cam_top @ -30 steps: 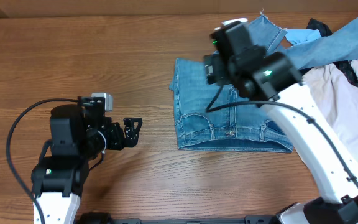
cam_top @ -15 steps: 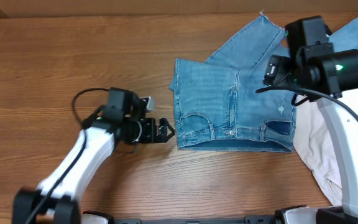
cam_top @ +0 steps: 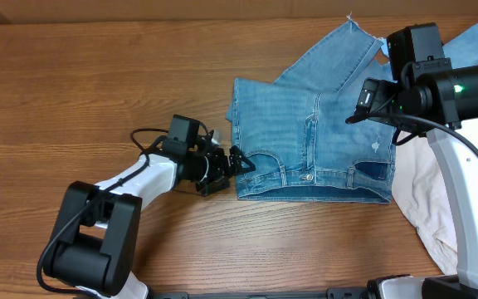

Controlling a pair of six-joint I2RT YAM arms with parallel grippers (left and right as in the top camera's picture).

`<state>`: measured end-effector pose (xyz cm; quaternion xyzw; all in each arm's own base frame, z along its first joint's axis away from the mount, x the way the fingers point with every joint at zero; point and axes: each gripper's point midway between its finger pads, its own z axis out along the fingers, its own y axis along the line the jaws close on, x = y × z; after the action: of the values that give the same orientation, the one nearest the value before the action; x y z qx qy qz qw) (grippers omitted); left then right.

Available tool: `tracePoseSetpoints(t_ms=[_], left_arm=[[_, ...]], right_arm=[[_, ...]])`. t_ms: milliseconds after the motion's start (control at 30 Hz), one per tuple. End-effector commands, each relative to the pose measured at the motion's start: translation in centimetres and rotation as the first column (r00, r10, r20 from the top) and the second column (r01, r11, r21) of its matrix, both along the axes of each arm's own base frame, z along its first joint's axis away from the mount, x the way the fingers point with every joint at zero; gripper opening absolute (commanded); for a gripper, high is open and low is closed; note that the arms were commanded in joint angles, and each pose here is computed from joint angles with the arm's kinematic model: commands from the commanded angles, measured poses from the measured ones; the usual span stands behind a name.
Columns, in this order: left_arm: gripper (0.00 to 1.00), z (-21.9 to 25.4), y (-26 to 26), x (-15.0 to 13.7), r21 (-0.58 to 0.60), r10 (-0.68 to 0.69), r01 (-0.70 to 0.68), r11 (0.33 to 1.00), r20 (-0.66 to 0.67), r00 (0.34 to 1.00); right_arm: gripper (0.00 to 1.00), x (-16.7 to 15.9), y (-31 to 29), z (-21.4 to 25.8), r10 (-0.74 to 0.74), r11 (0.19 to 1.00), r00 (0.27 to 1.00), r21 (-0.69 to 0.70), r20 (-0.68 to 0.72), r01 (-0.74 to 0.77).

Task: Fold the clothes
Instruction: 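Grasp the jeans waistband edge with the left gripper, then drag the jeans waist leftward with the left gripper, spreading the legs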

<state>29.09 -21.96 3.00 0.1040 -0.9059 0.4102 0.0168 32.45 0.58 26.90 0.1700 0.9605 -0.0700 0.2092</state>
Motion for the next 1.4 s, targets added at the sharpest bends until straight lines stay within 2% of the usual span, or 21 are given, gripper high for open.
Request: tracePoseSetpoints(t_ms=[0,33,100,333,567,667,800,833,900,967,1000,1067,1133,1200,1367], left_arm=[[0.97,-0.8,-1.2,-0.2,0.034,0.022,-0.021,0.999,-0.038,0.999],[0.95,-1.0,-1.3,-0.4,0.048,0.02,-0.018,0.999,-0.035,0.999],[0.78,-1.1,-1.9,-0.8,0.058,0.002,0.0,0.998,-0.031,1.0],[0.04,-1.2,-2.2,-1.1,0.059,-0.01,0.012,0.998,-0.031,0.999],[0.04,-0.1,0.9,0.1,0.07,-0.007,0.005,0.998,0.028,1.0],[0.04,1.8,4.9,1.6,0.094,0.034,-0.042,0.995,0.089,0.995],[0.04,5.9,13.3,4.6,0.159,0.184,-0.218,0.963,0.204,0.962],[0.04,9.0,18.9,6.6,0.189,0.279,-0.345,0.919,0.306,0.91],[0.04,12.3,25.1,8.4,0.209,0.393,-0.498,0.841,0.395,0.83],[0.04,16.2,30.5,9.5,0.181,0.475,-0.612,0.77,0.478,0.739],[0.22,17.8,32.3,9.7,0.161,0.498,-0.647,0.745,0.511,0.701],[1.0,20.8,34.9,9.8,0.12,0.525,-0.689,0.715,0.558,0.642],[1.0,22.2,35.7,9.1,0.096,0.548,-0.7,0.707,0.551,0.629],[1.0,21.8,35.1,8.0,0.109,0.561,-0.689,0.716,0.497,0.662],[1.0,16.8,31.2,3.6,0.259,0.499,-0.562,0.786,0.272,0.823]], right_arm=[[1.0,0.1,-0.1,1.1,-0.007,1.0,0.999,0.009,0.037,0.007],[1.0,0.1,-0.1,1.0,-0.007,1.0,0.999,0.01,0.037,0.007],[1.0,0.0,-0.1,1.0,-0.008,1.0,0.999,0.006,0.034,0.008],[1.0,0.0,-0.2,1.1,-0.01,1.0,0.999,0.001,0.035,0.01],[1.0,-0.1,-1.4,1.1,-0.04,0.999,0.999,-0.029,0.034,0.041],[1.0,-0.2,-2.2,1.1,-0.066,0.997,0.997,-0.029,0.032,0.067],[1.0,-0.3,-3.6,1.1,-0.109,0.994,0.994,-0.025,0.032,0.11],[1.0,-0.3,-4.0,1.1,-0.123,0.992,0.992,-0.025,0.032,0.123],[1.0,-0.3,-4.2,1.1,-0.13,0.991,0.991,-0.019,0.032,0.131],[1.0,-0.3,-4.3,1.1,-0.132,0.991,0.991,-0.017,0.031,0.133],[1.0,-0.3,-4.3,1.1,-0.133,0.991,0.991,-0.018,0.031,0.133],[1.0,-0.3,-4.3,1.1,-0.132,0.991,0.991,-0.018,0.031,0.133],[1.0,-0.3,-4.3,1.1,-0.132,0.991,0.991,-0.018,0.032,0.133],[1.0,-0.3,-4.3,1.1,-0.132,0.991,0.991,-0.017,0.035,0.133],[1.0,-0.3,-4.3,1.1,-0.133,0.991,0.991,-0.017,0.035,0.133]])
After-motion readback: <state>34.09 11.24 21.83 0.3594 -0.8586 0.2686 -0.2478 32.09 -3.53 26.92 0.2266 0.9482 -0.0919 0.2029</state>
